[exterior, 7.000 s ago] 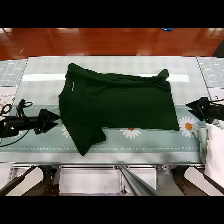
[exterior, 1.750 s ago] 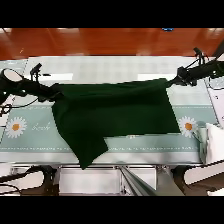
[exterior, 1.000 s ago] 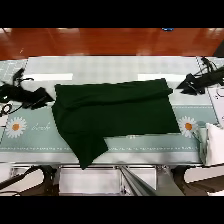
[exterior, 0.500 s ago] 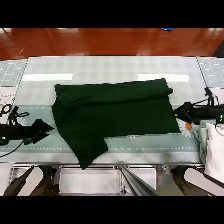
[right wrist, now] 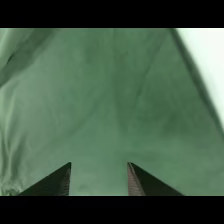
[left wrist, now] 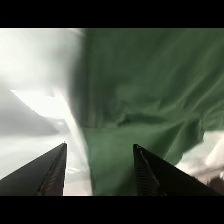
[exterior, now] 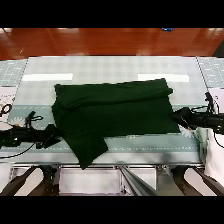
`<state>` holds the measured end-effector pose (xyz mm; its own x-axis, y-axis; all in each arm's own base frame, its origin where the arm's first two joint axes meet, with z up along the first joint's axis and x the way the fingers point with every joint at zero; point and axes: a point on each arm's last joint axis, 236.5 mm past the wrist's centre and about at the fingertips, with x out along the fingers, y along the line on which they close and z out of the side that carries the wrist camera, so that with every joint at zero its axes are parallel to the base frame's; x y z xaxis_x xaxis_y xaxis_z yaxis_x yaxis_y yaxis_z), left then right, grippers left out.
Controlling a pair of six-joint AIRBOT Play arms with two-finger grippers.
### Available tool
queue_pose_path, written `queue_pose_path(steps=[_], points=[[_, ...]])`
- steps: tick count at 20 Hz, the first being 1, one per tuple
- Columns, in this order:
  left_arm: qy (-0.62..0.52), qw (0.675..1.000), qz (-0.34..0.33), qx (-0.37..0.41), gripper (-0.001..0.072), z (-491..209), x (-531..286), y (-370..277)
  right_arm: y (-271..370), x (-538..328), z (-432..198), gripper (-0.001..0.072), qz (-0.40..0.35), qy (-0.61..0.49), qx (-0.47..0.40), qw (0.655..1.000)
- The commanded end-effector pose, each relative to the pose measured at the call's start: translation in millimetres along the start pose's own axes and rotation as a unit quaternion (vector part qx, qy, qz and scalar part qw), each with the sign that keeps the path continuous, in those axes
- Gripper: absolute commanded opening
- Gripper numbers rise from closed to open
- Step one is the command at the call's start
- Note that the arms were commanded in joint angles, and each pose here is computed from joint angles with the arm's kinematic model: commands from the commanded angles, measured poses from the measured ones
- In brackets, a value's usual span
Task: Fold the shirts.
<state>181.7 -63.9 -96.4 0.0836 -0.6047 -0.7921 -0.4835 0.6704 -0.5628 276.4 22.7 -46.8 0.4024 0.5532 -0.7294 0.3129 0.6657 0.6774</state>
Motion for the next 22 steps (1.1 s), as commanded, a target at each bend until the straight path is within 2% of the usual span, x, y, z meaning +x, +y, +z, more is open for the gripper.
queue_pose_path(steps=[1, 4, 6, 8, 11, 15, 22], points=[[0.052, 0.999, 0.009, 0.007, 0.0504, -16.2, 24.0, -7.0, 4.3, -0.5, -5.0, 0.0407, 0.009, 0.007, 0.0, 1.0], [0.048, 0.999, -0.014, 0.01, 0.0504, -12.5, 44.2, -29.7, 6.1, -0.5, -3.6, 0.0408, 0.013, 0.004, 0.002, 1.0], [0.054, 0.998, 0.005, 0.015, 0.0493, -14.7, 57.1, -27.0, 7.2, -4.2, 1.3, 0.0407, 0.01, 0.0, -0.006, 1.0], [0.061, 0.998, 0.009, 0.027, 0.0023, -17.1, 61.5, -25.7, 3.8, -18.2, 23.1, 0.0408, 0.002, -0.034, 0.001, 0.999], [0.062, 0.997, 0.0, 0.047, 0.0021, -16.1, 57.5, -33.0, -27.9, -44.8, 39.7, 0.0407, -0.027, -0.069, 0.056, 0.996], [0.059, 0.997, -0.001, 0.055, 0.0022, -13.2, 55.8, -36.0, -118.9, -72.5, 0.8, 0.0408, -0.199, -0.019, 0.119, 0.973], [0.049, 0.997, 0.0, 0.055, 0.0022, -8.3, 56.3, -35.5, -98.1, -27.0, -32.9, 0.0416, -0.103, 0.111, 0.14, 0.979]])
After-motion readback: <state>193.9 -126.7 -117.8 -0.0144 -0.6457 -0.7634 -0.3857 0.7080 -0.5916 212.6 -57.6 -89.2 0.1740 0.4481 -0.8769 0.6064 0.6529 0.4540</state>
